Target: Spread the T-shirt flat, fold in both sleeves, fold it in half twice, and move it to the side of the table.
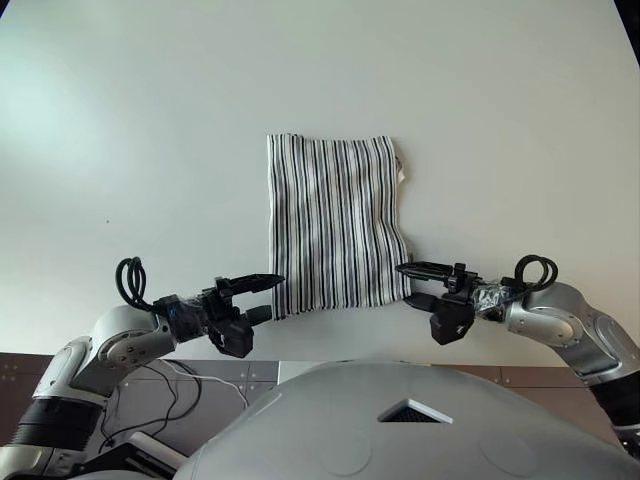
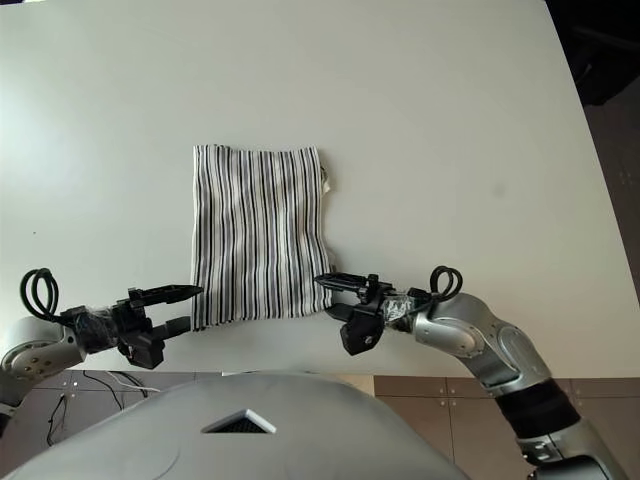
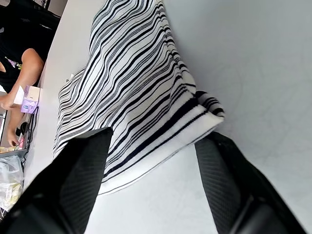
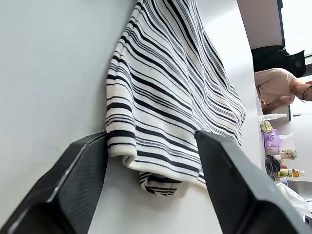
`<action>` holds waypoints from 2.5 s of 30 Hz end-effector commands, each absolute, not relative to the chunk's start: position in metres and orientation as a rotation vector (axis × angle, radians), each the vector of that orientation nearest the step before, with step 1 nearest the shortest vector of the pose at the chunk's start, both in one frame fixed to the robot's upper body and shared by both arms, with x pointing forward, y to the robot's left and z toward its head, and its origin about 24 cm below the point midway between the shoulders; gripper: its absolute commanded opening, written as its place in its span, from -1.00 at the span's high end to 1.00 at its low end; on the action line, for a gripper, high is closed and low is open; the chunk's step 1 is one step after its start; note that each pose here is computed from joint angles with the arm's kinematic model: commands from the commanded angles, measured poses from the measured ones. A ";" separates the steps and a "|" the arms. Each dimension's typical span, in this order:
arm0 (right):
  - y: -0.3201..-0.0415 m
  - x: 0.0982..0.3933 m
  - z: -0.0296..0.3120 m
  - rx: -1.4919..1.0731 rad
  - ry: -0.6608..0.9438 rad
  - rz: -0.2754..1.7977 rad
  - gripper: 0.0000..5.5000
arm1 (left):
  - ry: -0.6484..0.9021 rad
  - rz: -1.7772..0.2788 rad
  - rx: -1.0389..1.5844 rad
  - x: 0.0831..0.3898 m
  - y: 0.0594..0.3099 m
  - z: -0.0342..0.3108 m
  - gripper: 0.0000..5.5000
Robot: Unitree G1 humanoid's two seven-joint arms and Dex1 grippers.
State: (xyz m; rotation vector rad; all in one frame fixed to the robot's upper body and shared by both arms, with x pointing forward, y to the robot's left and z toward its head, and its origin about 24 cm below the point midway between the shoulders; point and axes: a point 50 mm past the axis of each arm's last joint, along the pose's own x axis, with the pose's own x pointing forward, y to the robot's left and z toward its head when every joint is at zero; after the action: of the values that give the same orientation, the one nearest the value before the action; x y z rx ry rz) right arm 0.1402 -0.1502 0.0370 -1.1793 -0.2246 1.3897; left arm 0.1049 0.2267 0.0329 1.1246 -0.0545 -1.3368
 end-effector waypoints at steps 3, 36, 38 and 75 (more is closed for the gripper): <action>-0.155 0.152 0.040 -1.210 -0.219 1.393 -0.14 | 0.091 -1.482 1.147 0.080 0.232 0.011 0.27; -0.162 0.142 0.047 -1.015 -0.106 1.344 0.95 | 0.134 -1.261 0.912 0.101 0.225 0.035 0.96; -0.163 0.136 0.056 -0.927 -0.059 1.338 0.95 | 0.175 -1.238 0.784 0.100 0.218 0.050 0.96; -0.129 0.331 0.041 -0.569 0.257 0.760 0.95 | 0.151 -0.655 0.345 0.310 0.189 0.079 0.96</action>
State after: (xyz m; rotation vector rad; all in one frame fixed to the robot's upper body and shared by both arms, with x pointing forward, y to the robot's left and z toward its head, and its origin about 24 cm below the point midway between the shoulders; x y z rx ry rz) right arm 0.3197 -0.1306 0.0400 -0.5534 0.2470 0.7971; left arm 0.2969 0.1947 0.0649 0.3560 0.2110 -0.6552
